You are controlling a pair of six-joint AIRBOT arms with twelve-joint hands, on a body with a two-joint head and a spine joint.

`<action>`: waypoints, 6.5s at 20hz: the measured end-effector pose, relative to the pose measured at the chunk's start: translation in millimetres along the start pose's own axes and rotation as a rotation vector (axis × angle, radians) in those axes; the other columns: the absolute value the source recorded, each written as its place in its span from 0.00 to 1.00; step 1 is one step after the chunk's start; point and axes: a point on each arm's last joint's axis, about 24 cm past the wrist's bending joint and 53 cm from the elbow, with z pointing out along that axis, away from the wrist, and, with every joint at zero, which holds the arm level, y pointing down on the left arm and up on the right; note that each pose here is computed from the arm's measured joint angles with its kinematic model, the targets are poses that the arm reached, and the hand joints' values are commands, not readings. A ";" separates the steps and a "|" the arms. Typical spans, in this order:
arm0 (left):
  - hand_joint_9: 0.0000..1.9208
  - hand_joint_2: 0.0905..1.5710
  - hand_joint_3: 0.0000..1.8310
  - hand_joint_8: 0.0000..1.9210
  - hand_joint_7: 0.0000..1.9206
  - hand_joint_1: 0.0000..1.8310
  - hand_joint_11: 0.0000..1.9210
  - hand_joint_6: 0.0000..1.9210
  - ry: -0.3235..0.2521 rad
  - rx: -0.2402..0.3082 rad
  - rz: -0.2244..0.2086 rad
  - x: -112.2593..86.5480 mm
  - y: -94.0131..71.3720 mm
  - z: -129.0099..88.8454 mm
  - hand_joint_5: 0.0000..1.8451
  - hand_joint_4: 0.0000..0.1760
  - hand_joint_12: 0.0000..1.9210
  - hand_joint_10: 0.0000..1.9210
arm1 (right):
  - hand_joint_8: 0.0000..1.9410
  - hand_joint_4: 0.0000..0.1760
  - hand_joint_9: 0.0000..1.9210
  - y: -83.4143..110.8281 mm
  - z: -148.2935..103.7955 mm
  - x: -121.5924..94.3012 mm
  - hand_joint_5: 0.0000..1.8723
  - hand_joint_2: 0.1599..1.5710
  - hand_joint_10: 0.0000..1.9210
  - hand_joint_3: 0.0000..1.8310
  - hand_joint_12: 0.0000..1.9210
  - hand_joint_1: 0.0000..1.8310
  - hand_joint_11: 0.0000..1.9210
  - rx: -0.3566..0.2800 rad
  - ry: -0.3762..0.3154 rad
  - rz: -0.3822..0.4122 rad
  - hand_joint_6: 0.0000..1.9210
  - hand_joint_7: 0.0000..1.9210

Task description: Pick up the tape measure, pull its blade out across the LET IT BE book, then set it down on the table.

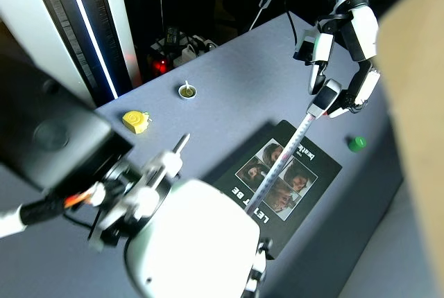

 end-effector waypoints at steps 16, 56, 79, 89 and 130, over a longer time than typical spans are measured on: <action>0.46 0.71 0.00 0.59 0.47 0.75 0.48 0.47 -0.001 -0.001 0.009 -1.2 0.6 0.2 0.47 0.00 0.63 0.72 | 0.55 0.00 0.40 7.2 -3.1 3.5 0.40 0.73 0.72 0.00 0.69 0.74 0.31 -0.008 0.002 -0.015 0.68 0.48; 0.46 0.71 0.00 0.59 0.47 0.75 0.48 0.47 0.037 -0.144 0.146 -39.5 95.6 17.7 0.47 0.00 0.63 0.72 | 0.00 0.52 0.00 71.2 -79.7 31.1 0.00 0.62 0.00 0.00 0.15 0.00 0.00 -0.176 -0.055 -0.027 0.00 0.00; 0.47 0.70 0.00 0.55 0.49 0.75 0.48 0.46 0.071 -0.089 0.172 -32.8 111.0 26.1 0.49 0.00 0.63 0.70 | 0.00 0.51 0.01 75.8 -80.7 39.9 0.00 0.65 0.00 0.01 0.19 0.00 0.00 -0.191 -0.041 -0.056 0.00 0.02; 0.47 0.70 0.00 0.54 0.49 0.75 0.49 0.46 0.072 -0.088 0.171 -33.5 113.0 25.3 0.49 0.00 0.64 0.70 | 0.00 0.51 0.02 77.3 -81.7 40.8 0.01 0.66 0.00 0.00 0.19 0.00 0.00 -0.194 -0.039 -0.056 0.00 0.02; 0.47 0.70 0.00 0.53 0.50 0.75 0.48 0.45 0.217 -0.193 -0.059 78.5 119.2 -33.4 0.50 0.00 0.63 0.70 | 0.00 0.46 0.04 80.1 -84.8 35.9 0.02 0.67 0.00 0.00 0.18 0.00 0.00 -0.196 -0.058 -0.067 0.00 0.04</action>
